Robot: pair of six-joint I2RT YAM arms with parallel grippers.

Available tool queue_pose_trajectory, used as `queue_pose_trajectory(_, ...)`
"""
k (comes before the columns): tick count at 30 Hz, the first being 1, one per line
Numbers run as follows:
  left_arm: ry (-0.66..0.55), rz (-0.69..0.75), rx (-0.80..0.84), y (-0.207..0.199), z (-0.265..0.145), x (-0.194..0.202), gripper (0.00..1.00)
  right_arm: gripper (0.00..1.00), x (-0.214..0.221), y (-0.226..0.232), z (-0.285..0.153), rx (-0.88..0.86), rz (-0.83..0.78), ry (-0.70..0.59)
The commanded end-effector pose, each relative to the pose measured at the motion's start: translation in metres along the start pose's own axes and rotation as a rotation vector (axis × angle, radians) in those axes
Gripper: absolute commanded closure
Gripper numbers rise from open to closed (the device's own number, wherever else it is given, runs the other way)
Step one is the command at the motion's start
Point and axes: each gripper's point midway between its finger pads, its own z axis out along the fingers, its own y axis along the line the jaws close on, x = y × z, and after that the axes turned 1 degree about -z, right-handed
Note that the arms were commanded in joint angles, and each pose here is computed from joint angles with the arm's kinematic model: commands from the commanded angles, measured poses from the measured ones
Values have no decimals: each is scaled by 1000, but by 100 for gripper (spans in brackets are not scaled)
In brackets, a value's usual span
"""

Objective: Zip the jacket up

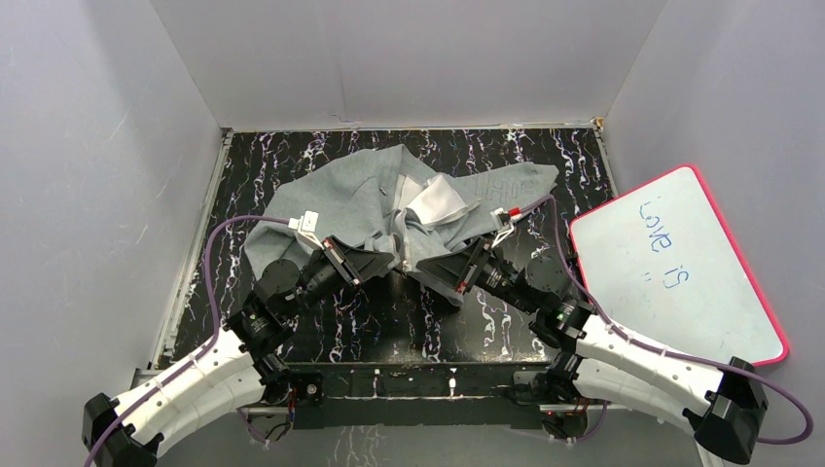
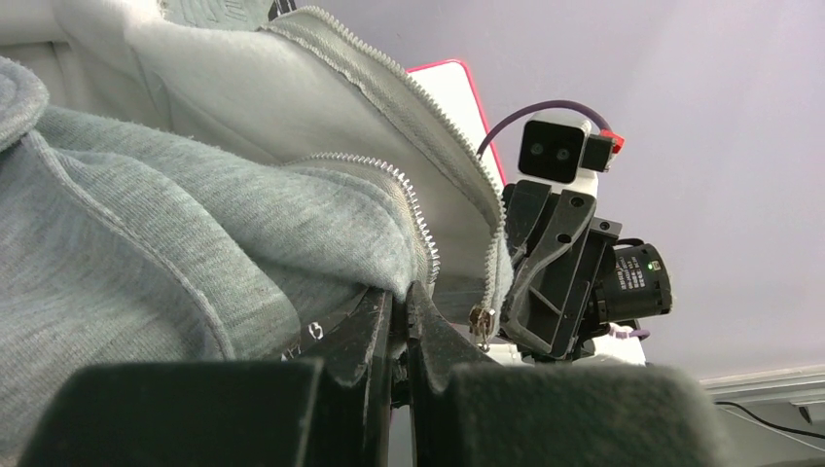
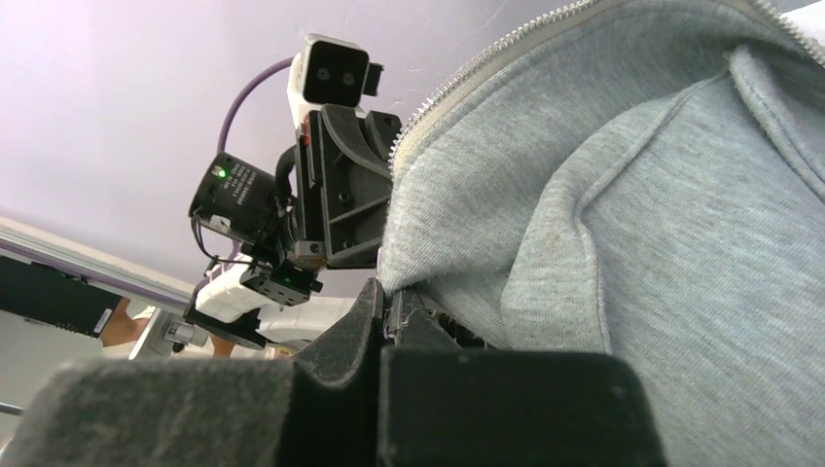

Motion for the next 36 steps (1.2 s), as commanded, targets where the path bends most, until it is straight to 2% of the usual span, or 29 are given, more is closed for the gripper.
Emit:
queue_pose_trajectory(1, -43, 16, 147, -48, -6, -18, 100, 100, -9, 14, -6, -58, -20, -40)
queue_pose_trajectory(23, 20, 7, 186, -58, -2, -9, 100, 100, -13, 24, 0, -84, -39, -40)
queue_pose_trajectory(36, -34, 10, 154, -54, -10, -18, 100, 100, -15, 24, -5, -79, -41, -45)
